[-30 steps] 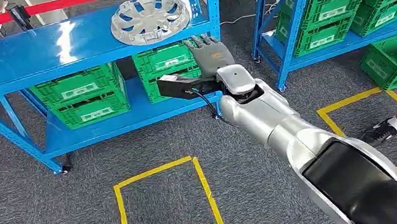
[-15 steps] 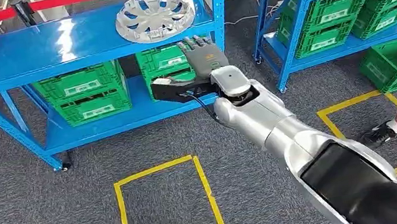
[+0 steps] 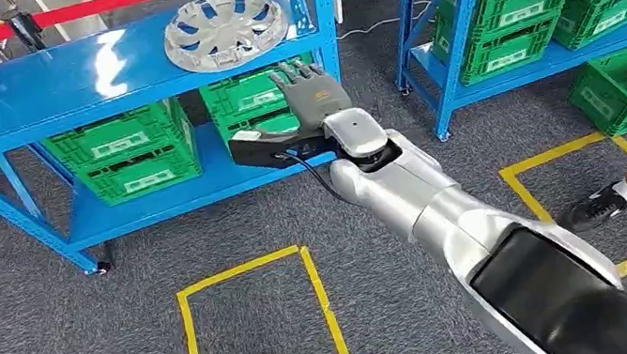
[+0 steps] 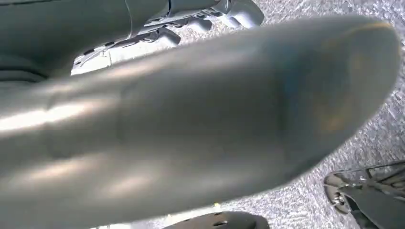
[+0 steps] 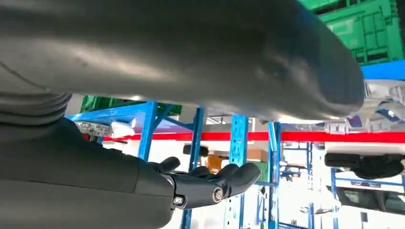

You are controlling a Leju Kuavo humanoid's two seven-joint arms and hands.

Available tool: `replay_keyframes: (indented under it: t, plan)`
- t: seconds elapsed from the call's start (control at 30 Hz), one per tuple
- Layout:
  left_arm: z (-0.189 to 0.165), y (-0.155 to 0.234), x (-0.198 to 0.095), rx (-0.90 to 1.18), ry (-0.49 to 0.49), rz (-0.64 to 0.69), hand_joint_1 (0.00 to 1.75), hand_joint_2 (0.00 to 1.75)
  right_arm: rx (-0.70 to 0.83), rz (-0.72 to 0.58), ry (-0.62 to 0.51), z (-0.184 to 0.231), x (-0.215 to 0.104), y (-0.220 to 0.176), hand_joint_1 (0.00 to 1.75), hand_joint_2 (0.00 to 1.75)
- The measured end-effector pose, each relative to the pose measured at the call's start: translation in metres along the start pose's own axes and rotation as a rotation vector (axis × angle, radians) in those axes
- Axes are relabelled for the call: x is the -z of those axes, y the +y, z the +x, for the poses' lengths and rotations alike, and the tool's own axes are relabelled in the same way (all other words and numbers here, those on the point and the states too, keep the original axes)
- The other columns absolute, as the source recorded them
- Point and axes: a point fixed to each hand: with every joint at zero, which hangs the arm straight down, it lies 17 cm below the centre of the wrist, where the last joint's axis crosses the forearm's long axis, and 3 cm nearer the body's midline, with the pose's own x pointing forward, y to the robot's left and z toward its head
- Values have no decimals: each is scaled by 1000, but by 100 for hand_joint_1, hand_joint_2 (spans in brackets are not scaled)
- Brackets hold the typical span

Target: Take the parts from the cabinet and place them on the table.

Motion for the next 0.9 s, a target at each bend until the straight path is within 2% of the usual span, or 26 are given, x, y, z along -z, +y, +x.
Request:
replay_keyframes:
  t: [0.9]
  plan:
    - [3, 1, 0, 1, -5, -2, 0, 0, -14, 10, -21, 6, -1, 6, 0, 0]
